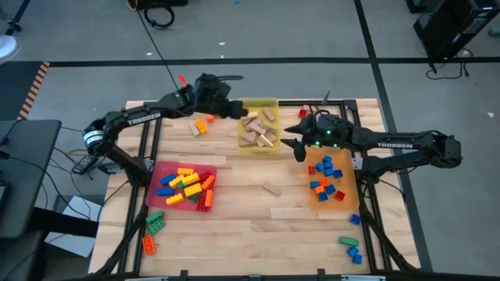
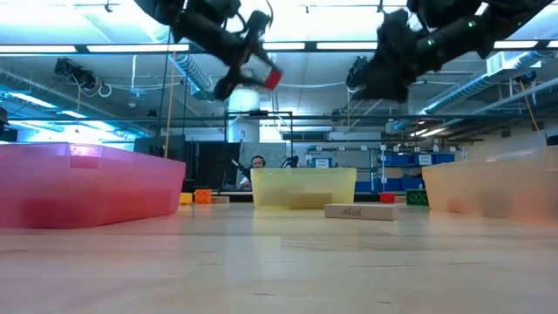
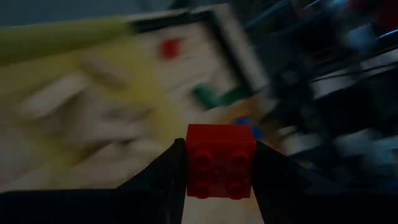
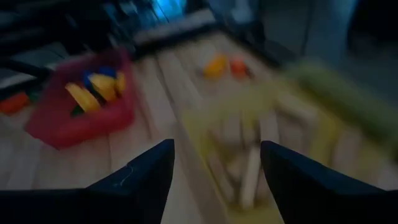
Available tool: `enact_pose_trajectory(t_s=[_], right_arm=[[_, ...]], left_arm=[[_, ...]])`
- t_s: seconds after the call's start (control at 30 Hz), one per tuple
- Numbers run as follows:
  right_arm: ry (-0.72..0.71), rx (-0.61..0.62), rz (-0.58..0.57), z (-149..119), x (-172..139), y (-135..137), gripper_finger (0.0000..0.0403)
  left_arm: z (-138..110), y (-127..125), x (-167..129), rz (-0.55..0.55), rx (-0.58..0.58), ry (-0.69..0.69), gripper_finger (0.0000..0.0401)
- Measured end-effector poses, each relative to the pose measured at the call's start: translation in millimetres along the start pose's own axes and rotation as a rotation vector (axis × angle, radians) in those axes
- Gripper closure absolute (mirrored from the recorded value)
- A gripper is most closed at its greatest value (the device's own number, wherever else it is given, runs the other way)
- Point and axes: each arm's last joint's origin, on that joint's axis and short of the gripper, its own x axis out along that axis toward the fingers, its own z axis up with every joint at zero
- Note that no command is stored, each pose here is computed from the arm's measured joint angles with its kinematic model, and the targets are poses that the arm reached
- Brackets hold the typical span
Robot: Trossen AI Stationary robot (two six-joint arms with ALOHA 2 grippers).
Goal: Sort blocks by size
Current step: Put the 1 stud red game piece into the orange bin
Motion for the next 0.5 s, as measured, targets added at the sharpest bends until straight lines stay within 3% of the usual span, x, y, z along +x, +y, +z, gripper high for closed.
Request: enact_pose_trajectory(t_s=[0.1,0.3,0.5], right_arm=[[-0.117,-0.123,0.015,10.7,-0.6,5.0,0.0145],[-0.319,-0.353,-0.03,28.0,-4.9,14.4,0.0128],[-0.405,-0.424,-0.016,34.3,-7.9,22.2,0.01]], left_arm=[[4.2,-11.1,0.3,-0.11,-0.03,-0.041,0.0246],[-0.1,-26.6,4.2,-0.221,-0.062,-0.039,0.0246],[-8.2,-40.1,21.1,-0.337,-0.088,-0.019,0.0245]])
